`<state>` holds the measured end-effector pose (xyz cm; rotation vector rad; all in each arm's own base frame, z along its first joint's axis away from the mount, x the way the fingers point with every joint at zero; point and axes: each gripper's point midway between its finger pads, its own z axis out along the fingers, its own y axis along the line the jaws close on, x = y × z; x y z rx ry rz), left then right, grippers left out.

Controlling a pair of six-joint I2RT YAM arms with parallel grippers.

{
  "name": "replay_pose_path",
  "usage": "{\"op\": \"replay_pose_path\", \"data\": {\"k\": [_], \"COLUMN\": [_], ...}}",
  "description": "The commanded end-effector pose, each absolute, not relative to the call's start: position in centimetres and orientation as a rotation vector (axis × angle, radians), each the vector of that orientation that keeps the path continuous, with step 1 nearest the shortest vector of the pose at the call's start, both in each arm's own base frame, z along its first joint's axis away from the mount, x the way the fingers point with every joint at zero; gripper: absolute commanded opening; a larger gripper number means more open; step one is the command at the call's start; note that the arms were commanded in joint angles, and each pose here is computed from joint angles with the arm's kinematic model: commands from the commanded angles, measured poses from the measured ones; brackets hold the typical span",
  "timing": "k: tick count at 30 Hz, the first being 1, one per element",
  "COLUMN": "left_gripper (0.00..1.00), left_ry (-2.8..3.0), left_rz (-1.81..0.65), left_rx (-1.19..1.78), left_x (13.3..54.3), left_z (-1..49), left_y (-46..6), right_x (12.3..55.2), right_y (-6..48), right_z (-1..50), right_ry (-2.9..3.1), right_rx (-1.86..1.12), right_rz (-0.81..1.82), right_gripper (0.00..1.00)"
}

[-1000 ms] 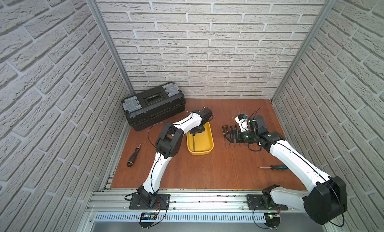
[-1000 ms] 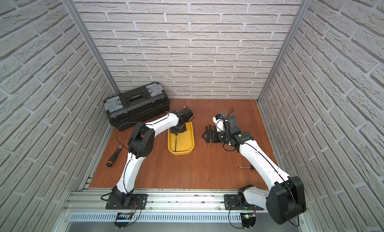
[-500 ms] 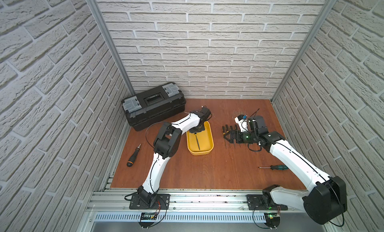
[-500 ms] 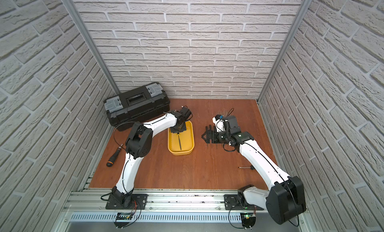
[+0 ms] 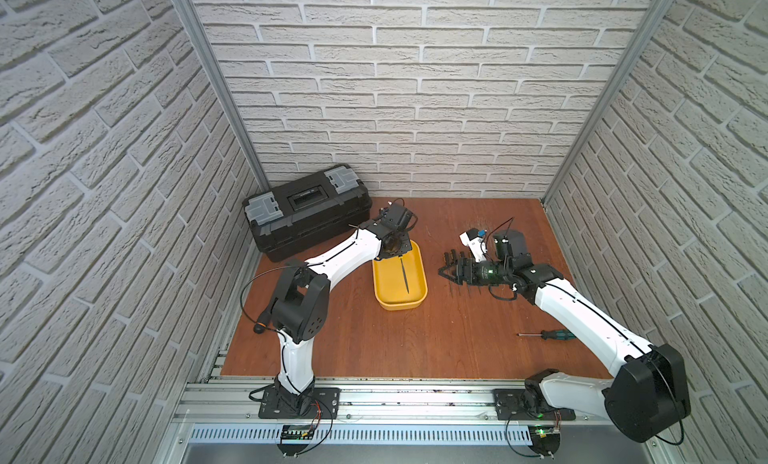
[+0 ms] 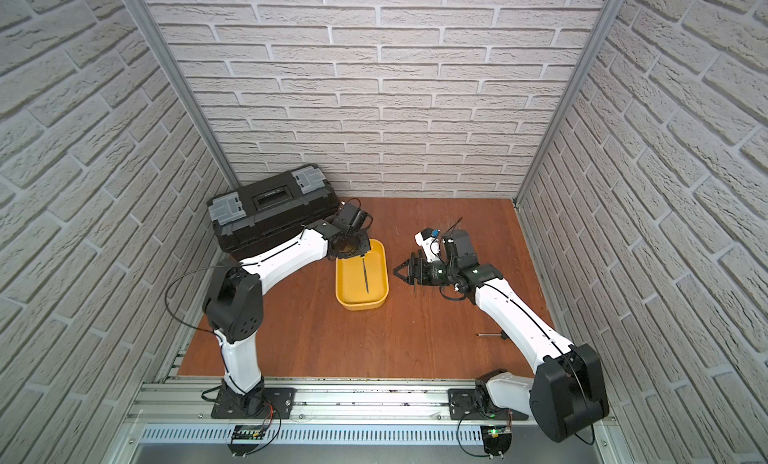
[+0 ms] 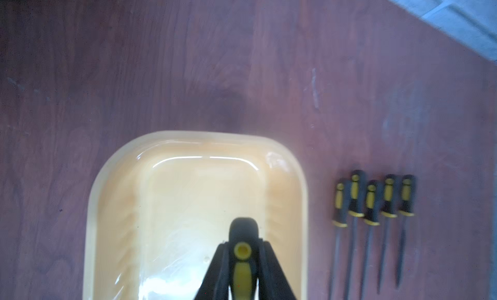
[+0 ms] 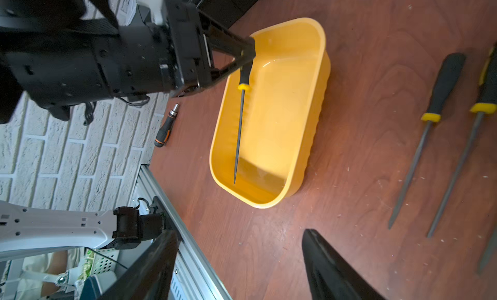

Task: Take the file tool out of the storage box
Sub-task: Pick up the file tool from the storage box.

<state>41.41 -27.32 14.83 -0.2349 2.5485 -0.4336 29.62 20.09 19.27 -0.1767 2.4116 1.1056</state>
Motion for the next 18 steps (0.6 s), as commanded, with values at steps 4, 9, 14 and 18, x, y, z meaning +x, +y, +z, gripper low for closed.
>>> {"op": "replay_pose_path", "data": {"k": [4, 9, 14, 18], "left_gripper": [0.13, 0.13, 0.13, 0.13], "left_ry": [2.459, 2.427, 2.397, 2.375], "left_rz": [-0.584, -0.662, -0.702, -0.743], "left_rx": [-0.238, -0.247, -0.249, -0.255], "left_x": [41.6, 41.3, 41.1, 41.1], "left_z": [18.1, 19.6, 21.1, 22.1], "left_y": [-27.2, -27.4, -27.4, -27.5], "right_x": [30.3, 31.0, 31.6, 32.0], "right_y": [23.0, 24.6, 26.0, 26.8], "right_z": [20.2, 20.4, 20.8, 20.7], "right_ry": [2.350, 2.352, 2.345, 2.350], "right_rx": [-0.235, -0.271, -0.304, -0.316], "right_rz": [1.211, 1.217, 1.227, 1.229], "right_gripper": [0.63, 0.59, 0.52, 0.51]}}
